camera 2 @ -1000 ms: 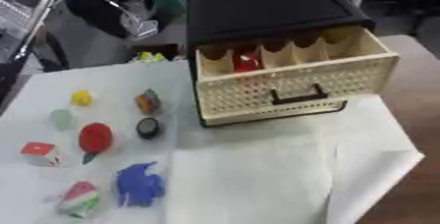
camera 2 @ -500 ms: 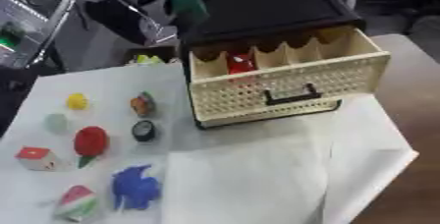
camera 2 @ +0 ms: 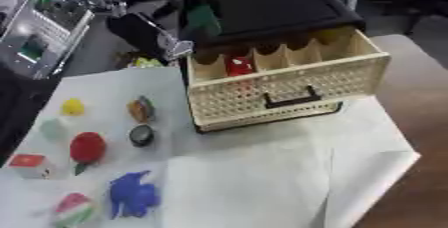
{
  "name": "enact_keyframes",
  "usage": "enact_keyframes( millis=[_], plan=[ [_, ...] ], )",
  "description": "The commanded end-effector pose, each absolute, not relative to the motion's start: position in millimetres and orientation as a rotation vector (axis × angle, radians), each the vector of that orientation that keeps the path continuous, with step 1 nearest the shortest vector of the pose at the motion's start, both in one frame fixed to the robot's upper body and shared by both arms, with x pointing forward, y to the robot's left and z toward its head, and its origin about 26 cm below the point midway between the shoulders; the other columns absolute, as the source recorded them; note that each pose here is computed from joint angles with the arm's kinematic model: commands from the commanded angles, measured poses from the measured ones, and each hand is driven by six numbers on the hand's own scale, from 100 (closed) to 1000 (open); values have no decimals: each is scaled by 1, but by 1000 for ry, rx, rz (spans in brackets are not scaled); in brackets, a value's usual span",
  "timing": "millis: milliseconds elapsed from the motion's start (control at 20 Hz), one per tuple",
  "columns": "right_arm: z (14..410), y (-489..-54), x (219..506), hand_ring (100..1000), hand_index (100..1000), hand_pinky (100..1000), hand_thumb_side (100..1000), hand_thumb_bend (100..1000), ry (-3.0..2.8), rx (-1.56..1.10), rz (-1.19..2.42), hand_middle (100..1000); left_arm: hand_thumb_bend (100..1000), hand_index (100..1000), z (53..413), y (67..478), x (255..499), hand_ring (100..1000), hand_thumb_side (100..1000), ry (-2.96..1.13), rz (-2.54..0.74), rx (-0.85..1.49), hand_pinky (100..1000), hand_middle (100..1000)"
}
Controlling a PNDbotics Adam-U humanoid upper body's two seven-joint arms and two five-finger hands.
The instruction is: Pick up objects from table and place into drawer.
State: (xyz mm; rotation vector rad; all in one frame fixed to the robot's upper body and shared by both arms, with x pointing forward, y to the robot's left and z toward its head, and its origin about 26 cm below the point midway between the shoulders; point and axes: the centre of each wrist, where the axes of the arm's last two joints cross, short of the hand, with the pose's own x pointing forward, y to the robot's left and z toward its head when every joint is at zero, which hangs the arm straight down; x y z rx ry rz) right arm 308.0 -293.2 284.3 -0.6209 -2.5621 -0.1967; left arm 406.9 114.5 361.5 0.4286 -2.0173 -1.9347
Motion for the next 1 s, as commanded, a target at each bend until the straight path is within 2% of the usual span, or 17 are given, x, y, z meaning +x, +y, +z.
enact_keyframes(
  millis=[50,850,900,1000],
  plan=[
    [293,-292,304,491,741,365,592,100,-2598,-616,-192,466,100,741,366,118,410,436,249,-2019,-1930,495,193,335],
    [294,-292,304,490,740,364,589,100,-2599,-613,-196,465,100,742,348,118,424,444,248,-1994,-1947,609,199,336],
    [294,-292,304,490,740,364,595,100,-2599,-612,-196,465,100,742,347,119,425,444,213,-1997,-1943,615,199,336],
    [294,-292,304,489,740,363,589,100,-2600,-611,-196,464,100,742,346,119,427,445,248,-2003,-1931,634,200,336]
  ],
)
